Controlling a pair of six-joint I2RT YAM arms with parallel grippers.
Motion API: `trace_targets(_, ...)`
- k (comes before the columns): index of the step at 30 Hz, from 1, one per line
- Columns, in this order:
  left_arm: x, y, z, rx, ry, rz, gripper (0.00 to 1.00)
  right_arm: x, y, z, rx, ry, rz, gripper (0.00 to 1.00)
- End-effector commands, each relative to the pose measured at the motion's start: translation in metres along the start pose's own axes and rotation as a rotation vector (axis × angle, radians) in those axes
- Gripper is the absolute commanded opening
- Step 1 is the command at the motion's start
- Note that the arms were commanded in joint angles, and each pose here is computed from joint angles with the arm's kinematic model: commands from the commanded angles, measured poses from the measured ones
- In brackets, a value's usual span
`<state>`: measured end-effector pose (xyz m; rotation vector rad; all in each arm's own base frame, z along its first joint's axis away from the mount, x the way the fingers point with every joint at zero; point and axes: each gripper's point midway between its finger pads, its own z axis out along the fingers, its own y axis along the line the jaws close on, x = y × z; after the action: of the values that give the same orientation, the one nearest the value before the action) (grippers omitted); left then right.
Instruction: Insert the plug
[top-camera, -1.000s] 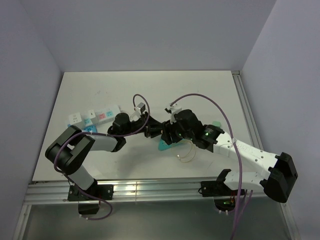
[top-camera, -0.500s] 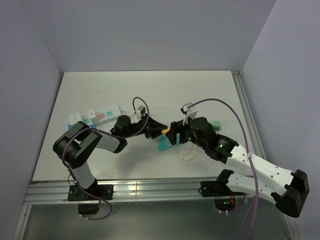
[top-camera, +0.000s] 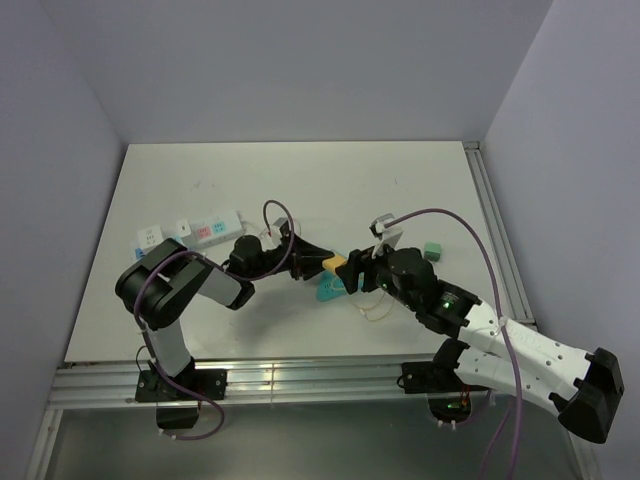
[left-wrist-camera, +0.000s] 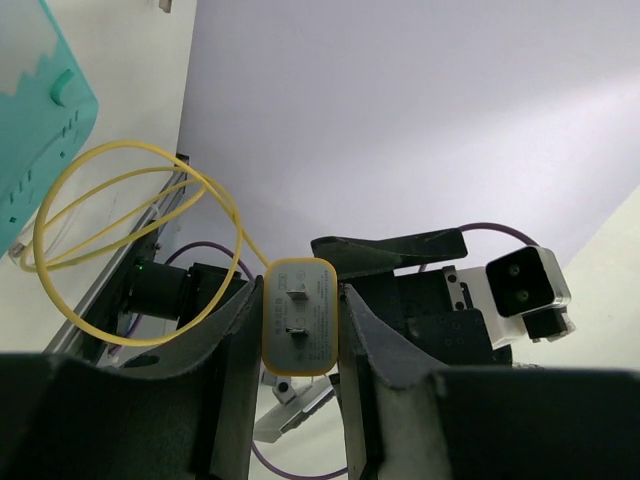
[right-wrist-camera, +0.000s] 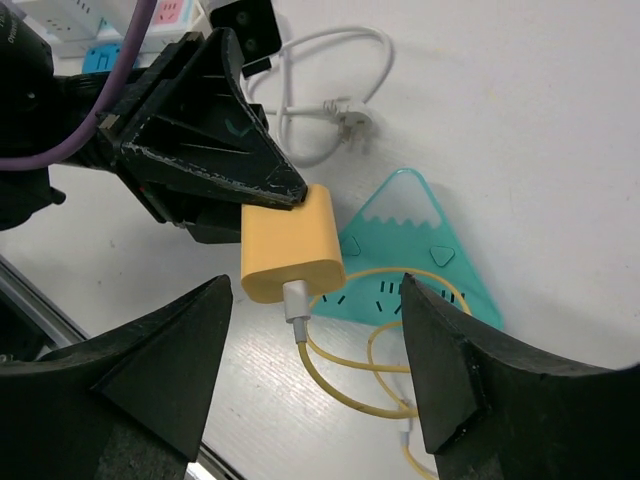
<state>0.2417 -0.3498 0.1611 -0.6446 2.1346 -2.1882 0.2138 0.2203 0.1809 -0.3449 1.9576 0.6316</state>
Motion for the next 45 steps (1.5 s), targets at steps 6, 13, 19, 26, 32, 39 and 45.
trace_targets(6, 0.018, -0.034, -0.001, 0.159, 0.069, 0.055, 0.09, -0.002, 0.013, 0.004, -0.066, -0.057, -0.037, 0.72)
trace_targets(13, 0.022, -0.034, 0.001, 0.173, 0.095, 0.046, 0.09, -0.003, 0.018, 0.005, -0.093, -0.072, -0.049, 0.72)
trace_targets(19, 0.025, -0.037, 0.003, 0.184, 0.115, 0.045, 0.09, 0.004, 0.018, 0.006, -0.102, -0.058, -0.042, 0.72)
trace_targets(26, 0.027, -0.039, 0.003, 0.183, 0.117, 0.052, 0.09, 0.012, 0.014, 0.010, -0.081, -0.037, -0.036, 0.73)
trace_targets(32, 0.029, -0.041, 0.002, 0.186, 0.122, 0.056, 0.08, 0.015, 0.015, 0.012, -0.090, -0.039, -0.025, 0.66)
trace_targets(39, 0.031, -0.044, 0.000, 0.196, 0.125, 0.054, 0.09, 0.018, 0.015, 0.014, -0.088, -0.029, -0.027, 0.62)
trace_targets(45, 0.034, -0.045, 0.000, 0.204, 0.135, 0.055, 0.08, 0.022, 0.013, 0.018, -0.078, -0.016, -0.026, 0.62)
